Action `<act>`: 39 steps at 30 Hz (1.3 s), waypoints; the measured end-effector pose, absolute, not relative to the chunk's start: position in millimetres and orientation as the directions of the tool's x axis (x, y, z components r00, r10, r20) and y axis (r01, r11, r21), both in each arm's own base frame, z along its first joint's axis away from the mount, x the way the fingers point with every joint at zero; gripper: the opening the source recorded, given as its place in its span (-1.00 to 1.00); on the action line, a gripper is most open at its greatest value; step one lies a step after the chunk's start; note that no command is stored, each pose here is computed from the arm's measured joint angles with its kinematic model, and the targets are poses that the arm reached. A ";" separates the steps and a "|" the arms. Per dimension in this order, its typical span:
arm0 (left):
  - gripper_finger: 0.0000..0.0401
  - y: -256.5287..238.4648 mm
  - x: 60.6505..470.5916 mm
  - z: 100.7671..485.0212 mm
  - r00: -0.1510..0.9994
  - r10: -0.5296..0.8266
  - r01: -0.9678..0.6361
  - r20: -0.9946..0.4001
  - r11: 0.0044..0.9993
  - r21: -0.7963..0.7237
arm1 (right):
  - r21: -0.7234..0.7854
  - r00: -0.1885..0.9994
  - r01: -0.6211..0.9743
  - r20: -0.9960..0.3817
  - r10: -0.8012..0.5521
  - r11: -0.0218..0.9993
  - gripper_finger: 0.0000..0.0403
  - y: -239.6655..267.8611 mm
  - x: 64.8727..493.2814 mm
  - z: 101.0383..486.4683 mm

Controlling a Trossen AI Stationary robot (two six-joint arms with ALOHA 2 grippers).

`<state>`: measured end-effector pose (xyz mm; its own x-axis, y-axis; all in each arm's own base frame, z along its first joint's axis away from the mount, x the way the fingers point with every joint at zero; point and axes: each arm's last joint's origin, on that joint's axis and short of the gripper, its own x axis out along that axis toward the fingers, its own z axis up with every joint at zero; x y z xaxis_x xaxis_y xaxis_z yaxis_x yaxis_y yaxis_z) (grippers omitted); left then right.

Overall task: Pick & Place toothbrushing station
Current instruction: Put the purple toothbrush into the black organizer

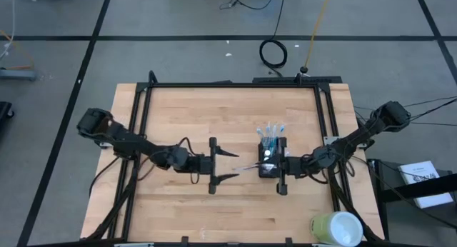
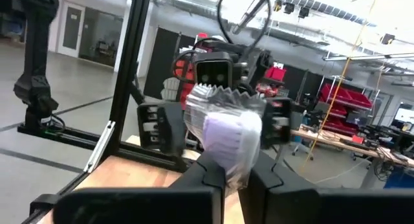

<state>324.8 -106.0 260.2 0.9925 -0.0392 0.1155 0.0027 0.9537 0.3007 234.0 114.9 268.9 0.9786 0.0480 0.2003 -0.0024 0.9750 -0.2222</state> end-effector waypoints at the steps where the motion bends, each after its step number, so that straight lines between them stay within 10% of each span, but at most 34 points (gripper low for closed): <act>1: 0.47 -107.0 320.4 264.3 0.994 -0.047 0.016 0.094 0.951 0.310 | -0.221 0.977 -0.001 0.206 0.048 0.975 -0.95 113.3 231.1 272.8; 16: 0.59 -69.4 298.2 244.4 0.972 0.049 -0.025 -0.230 0.994 0.108 | -0.051 0.943 -0.020 -0.332 0.002 0.998 -0.95 96.2 213.6 350.6; 39: 0.56 -51.9 294.6 227.0 0.959 0.099 -0.089 -0.265 0.995 0.049 | -0.060 0.827 0.041 -0.558 -0.068 0.997 -0.95 98.1 227.0 314.7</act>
<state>294.6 -51.9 227.0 0.9592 0.0986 -0.2651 -0.0886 0.9948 0.0495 227.0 98.1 314.7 0.8269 -0.0676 -0.5583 0.0411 0.9974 -0.0600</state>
